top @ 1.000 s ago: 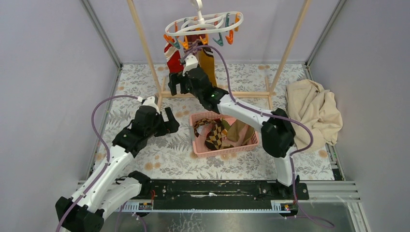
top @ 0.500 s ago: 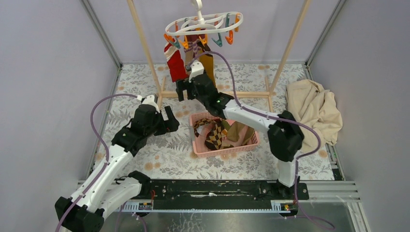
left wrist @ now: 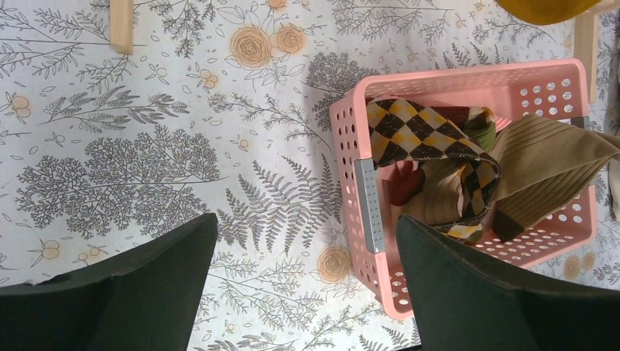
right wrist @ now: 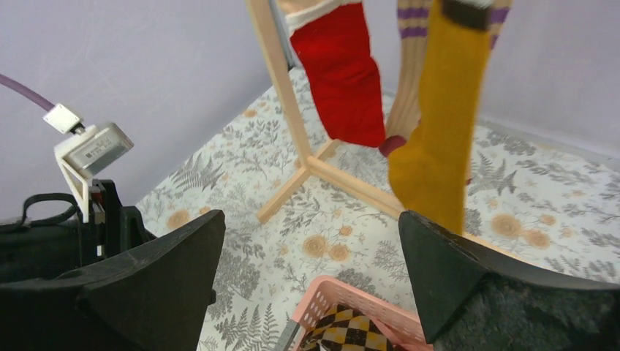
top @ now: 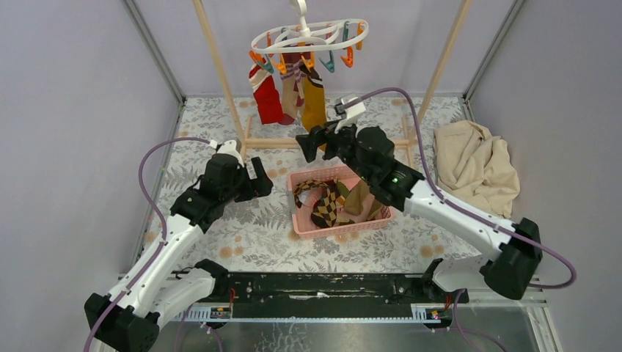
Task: Remove the socks clipped to the hanger
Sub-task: Adjust the hanger on the clothesline.
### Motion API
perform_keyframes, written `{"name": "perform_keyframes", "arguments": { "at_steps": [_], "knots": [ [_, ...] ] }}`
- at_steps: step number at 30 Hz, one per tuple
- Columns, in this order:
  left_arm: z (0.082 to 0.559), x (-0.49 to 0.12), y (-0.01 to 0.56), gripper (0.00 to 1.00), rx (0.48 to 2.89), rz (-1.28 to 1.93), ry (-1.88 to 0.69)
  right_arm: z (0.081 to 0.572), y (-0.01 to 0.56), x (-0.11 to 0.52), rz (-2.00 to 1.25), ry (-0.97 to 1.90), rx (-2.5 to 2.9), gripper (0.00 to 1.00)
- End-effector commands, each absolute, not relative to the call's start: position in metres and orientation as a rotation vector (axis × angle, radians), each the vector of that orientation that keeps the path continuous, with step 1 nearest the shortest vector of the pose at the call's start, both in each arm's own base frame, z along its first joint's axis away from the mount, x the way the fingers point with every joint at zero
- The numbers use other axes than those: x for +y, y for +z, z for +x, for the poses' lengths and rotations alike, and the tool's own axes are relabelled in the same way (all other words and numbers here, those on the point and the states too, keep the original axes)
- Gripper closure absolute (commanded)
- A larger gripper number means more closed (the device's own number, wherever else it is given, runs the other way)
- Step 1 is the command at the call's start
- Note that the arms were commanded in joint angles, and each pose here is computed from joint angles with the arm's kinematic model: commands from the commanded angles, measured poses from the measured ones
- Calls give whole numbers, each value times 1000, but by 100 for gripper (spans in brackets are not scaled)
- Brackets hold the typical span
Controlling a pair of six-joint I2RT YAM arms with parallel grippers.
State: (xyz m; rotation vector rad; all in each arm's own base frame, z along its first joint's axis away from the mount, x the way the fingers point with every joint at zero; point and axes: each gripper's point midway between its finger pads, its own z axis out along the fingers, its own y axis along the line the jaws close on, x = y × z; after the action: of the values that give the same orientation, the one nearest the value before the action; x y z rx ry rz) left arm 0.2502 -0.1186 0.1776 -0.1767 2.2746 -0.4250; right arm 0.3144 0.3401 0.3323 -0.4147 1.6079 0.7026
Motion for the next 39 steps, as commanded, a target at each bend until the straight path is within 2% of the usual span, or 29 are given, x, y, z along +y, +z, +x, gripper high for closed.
{"name": "perform_keyframes", "arguments": {
  "at_steps": [1,10,19,26,34,36,38,39],
  "knots": [
    [255,-117,194,1,2241,-157,-420,316,376,305,-299,623,1504,4],
    [254,-119,208,1,2215,-153,-444,352,389,312,-362,468,1467,6],
    [252,-117,216,1,2204,-147,-446,399,381,298,-233,550,1438,8],
    [251,-118,213,1,2212,-151,-451,417,363,317,-276,695,1457,10],
    [254,-117,210,1,2221,-153,-437,431,349,325,-260,793,1481,31],
    [254,-117,209,1,2223,-153,-434,434,348,325,-259,799,1483,44],
    [255,-117,208,1,2225,-155,-430,437,348,325,-256,797,1487,62],
    [256,-118,207,1,2227,-154,-430,439,348,325,-254,795,1489,65]
  ]
}}
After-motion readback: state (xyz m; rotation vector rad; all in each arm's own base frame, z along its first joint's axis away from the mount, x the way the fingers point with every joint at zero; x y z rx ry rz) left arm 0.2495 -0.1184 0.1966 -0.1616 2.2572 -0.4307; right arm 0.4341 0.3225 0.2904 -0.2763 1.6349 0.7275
